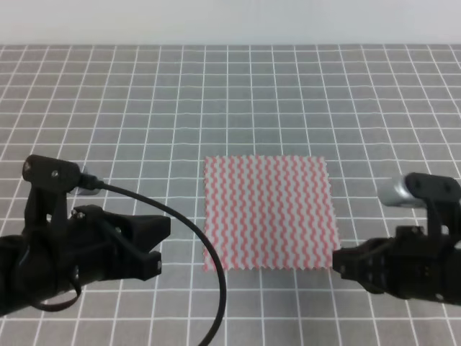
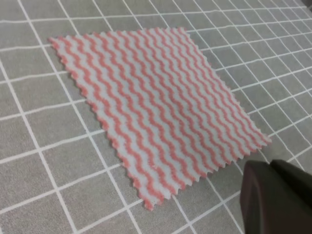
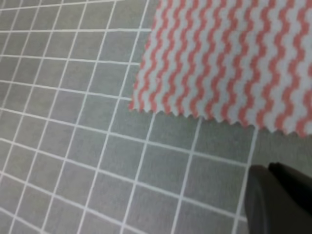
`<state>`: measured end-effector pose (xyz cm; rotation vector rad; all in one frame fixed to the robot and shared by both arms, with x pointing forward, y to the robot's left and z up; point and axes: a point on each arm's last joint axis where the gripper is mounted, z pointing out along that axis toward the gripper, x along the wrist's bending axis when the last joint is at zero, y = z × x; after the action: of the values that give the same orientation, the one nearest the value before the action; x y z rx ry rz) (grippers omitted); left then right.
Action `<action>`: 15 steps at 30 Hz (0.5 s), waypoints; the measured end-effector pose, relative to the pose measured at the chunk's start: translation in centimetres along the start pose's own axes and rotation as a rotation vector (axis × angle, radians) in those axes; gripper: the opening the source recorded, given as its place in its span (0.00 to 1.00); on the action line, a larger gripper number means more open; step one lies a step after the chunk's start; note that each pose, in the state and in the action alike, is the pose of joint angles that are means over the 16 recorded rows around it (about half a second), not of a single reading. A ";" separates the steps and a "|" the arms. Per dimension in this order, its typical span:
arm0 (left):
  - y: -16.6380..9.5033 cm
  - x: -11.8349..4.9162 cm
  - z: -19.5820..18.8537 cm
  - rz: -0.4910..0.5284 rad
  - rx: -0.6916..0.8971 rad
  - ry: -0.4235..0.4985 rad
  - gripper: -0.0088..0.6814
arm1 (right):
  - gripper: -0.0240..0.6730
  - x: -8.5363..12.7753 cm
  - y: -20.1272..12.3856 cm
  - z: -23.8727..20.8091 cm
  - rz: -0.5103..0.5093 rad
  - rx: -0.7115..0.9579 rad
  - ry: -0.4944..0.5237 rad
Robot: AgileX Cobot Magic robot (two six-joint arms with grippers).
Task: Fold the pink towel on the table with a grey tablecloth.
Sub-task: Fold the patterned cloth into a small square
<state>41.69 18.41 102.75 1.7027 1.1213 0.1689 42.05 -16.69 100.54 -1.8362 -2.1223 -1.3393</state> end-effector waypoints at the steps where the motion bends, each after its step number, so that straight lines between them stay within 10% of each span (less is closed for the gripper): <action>1: 0.0 0.0 0.0 0.002 0.000 0.001 0.01 | 0.05 -0.1 0.1 0.3 -0.005 0.007 -0.006; 15: 0.0 0.0 0.0 0.022 0.001 0.001 0.01 | 0.44 -1.7 0.8 3.8 0.104 0.052 -0.109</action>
<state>41.70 18.41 102.74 1.7162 1.1033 0.1828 45.10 -15.79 97.66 -2.0114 -2.0574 -1.1763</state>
